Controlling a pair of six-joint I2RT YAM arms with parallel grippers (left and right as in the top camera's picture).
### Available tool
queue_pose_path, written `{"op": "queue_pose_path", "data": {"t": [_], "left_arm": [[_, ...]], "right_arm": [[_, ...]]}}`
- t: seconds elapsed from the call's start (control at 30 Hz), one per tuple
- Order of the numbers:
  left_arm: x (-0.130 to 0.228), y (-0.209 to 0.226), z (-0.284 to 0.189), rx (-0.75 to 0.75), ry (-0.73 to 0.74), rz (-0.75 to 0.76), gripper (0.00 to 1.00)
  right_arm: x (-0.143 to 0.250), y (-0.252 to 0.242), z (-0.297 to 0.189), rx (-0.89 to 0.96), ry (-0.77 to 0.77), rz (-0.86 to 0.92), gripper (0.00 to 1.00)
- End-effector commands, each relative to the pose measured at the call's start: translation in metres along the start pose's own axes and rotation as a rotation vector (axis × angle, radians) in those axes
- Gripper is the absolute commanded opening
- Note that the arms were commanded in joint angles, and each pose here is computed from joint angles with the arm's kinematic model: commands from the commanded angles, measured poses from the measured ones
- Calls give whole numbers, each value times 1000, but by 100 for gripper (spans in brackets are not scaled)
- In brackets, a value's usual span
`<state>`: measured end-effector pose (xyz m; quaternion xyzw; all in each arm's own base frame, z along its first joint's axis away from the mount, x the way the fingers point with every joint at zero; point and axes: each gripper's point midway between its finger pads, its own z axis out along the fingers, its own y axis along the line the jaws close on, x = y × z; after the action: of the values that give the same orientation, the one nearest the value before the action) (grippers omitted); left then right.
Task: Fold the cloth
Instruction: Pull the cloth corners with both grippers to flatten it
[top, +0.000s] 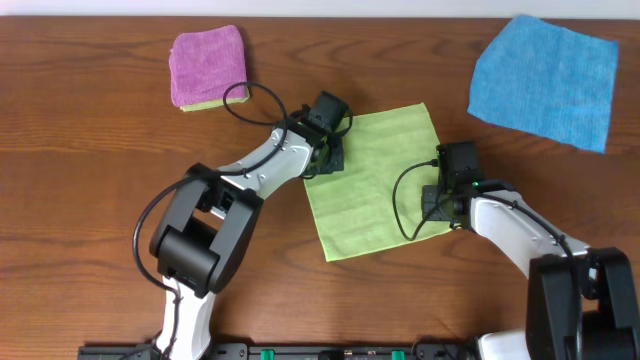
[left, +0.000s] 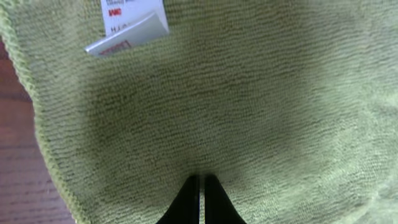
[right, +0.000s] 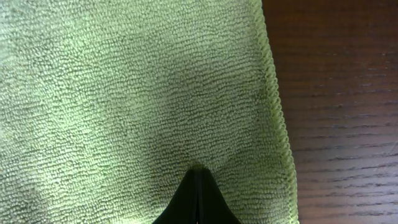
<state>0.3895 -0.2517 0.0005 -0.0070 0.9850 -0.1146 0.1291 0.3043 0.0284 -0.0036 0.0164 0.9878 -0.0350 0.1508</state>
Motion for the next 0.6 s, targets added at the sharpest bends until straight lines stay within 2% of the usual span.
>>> {"op": "queue_pose_path", "data": {"t": [0.0,0.17,0.33,0.57], "left_arm": [[3,7,13,-33,15,-17,6],[-8,17,12,-81,-31,-18,6],[-17,19,11,-75,-60,-20,6],[-29,11,11,-44,-109,-19,6]], "right_arm": [[10,0,2,-2,29,-53,2],[26,14,0,-83,97,-20,2],[42,18,-2,-69,166,123,1],[49,41,-6,-74,176,198,2]]}}
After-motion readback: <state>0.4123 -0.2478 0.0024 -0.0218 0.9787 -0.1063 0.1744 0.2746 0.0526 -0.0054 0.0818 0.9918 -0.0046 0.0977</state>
